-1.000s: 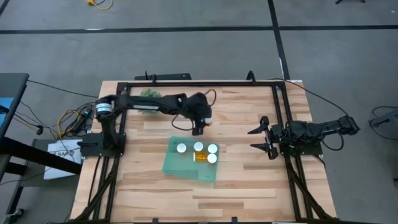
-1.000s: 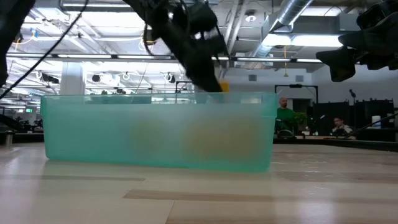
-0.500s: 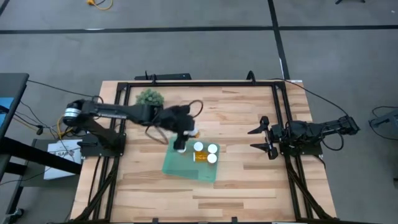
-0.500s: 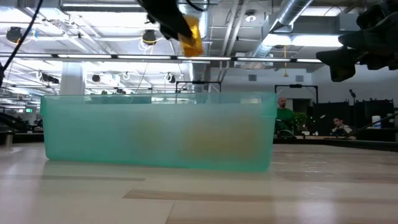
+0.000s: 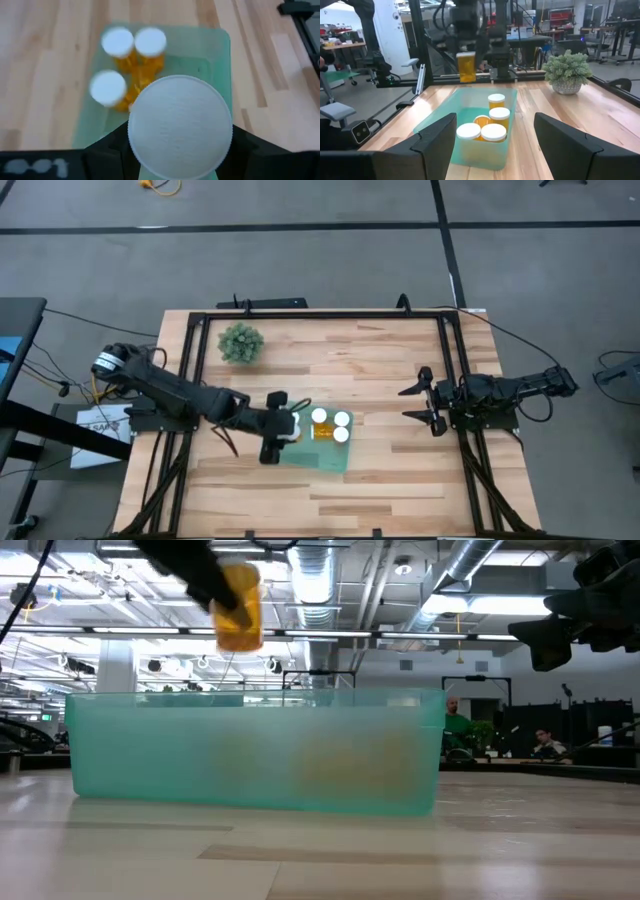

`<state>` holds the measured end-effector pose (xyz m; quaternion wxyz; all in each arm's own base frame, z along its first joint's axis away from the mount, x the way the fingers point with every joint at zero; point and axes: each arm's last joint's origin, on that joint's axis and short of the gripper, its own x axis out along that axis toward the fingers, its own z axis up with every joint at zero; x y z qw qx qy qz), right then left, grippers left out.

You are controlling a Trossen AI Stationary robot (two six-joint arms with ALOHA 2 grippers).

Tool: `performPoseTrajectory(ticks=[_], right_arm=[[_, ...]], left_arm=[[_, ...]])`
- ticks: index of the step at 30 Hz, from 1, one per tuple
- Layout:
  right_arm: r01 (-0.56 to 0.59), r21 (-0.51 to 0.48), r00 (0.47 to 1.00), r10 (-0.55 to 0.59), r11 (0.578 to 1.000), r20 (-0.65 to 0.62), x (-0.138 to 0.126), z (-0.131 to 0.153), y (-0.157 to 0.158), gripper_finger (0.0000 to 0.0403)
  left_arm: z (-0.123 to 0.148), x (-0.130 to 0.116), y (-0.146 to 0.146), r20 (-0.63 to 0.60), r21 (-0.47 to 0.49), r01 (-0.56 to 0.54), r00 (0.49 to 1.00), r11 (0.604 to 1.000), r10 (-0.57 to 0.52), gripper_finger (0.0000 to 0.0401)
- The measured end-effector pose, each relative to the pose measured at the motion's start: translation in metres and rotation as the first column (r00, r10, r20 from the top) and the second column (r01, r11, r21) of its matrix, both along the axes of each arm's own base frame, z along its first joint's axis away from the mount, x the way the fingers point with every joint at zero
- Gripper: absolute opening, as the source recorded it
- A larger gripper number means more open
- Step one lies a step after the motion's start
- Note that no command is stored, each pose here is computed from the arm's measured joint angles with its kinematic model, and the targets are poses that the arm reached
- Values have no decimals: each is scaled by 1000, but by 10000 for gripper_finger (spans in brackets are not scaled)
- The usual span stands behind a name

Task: Pick and place pill bottles into a basket
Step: Put the yellow pill bottle into the green bin

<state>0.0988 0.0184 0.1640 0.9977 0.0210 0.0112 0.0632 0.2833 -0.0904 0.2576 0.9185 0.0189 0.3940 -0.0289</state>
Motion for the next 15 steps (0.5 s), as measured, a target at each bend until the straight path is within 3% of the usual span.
performPoseTrajectory(ticks=[7,15], right_arm=[[0,0,1000,0,1000,-2,0,0,0,260],[0,0,1000,0,1000,-2,0,0,0,260]], left_arm=[[-37,-13,-8,-24,-63,-49,999,997,48,172],[-59,-21,-7,-27,-62,-85,996,994,83,172]])
